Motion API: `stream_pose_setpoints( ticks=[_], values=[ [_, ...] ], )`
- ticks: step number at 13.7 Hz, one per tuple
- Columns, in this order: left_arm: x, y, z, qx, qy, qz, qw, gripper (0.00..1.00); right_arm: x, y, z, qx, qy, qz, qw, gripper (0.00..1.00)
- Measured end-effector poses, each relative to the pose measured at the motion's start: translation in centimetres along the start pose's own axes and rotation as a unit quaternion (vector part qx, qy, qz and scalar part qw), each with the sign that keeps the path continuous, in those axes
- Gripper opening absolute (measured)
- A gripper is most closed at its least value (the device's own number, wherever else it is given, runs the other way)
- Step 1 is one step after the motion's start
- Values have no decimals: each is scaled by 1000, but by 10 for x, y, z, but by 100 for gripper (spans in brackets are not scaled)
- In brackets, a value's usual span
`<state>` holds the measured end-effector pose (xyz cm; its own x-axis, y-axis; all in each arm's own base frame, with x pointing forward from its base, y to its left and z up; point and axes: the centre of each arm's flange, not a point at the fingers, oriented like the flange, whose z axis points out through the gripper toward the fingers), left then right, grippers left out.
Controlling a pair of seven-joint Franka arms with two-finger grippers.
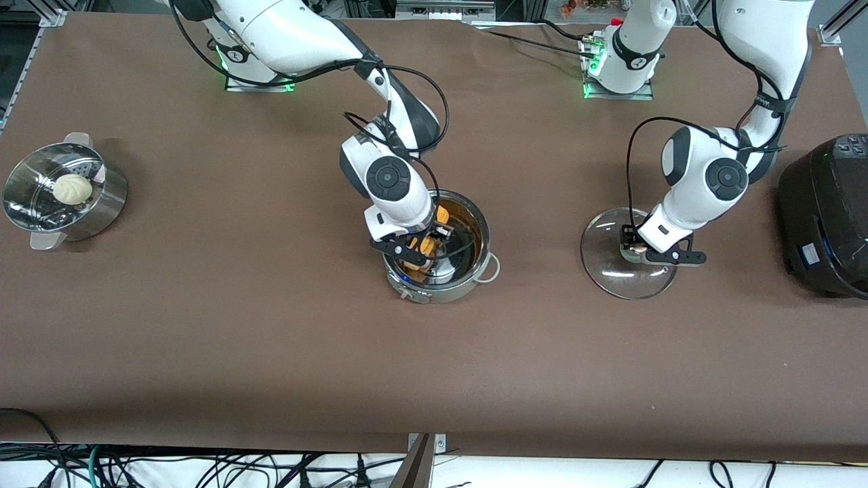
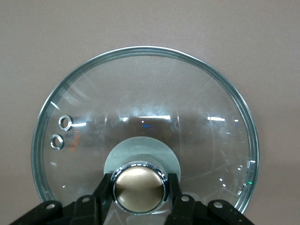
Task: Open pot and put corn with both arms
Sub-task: 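Set the lid down with the left gripper while the right gripper lowers corn, then release the corn into the pot and withdraw the right gripper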
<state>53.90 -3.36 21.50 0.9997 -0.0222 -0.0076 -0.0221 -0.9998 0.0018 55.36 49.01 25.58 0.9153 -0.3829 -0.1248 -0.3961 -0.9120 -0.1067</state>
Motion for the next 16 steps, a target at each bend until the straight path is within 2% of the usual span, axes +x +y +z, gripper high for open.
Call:
stream_pose_setpoints(
  ticks=[1, 2, 3, 4, 7, 10, 13, 16],
  values=[
    [0, 0, 0, 0, -1, 0, 1000, 59, 0, 0, 0, 0, 0, 0, 1000, 31],
    [0, 0, -2, 0, -2, 0, 1000, 59, 0, 0, -1, 1, 0, 0, 1000, 30],
    [1, 0, -8, 0, -2, 0, 1000, 64, 0, -1, -1, 2, 1, 0, 1000, 31],
    [3, 0, -17, -1, 1, 0, 1000, 72, -1, -2, -2, 1, 2, -2, 1000, 36],
    [9, 0, -64, -3, 30, 0, 1000, 100, -6, -6, -4, -5, 18, -20, 1000, 67],
    [12, 0, -115, -4, 35, -1, 999, 100, -8, -8, -6, -6, 22, -25, 999, 99],
    [22, -2, -201, -5, 15, -2, 1000, 100, -6, -9, -17, -8, 23, -24, 999, 100],
    [19, -17, -292, -2, -3, -12, 1000, 100, 8, -8, -79, 7, 45, -16, 999, 100]
  ],
)
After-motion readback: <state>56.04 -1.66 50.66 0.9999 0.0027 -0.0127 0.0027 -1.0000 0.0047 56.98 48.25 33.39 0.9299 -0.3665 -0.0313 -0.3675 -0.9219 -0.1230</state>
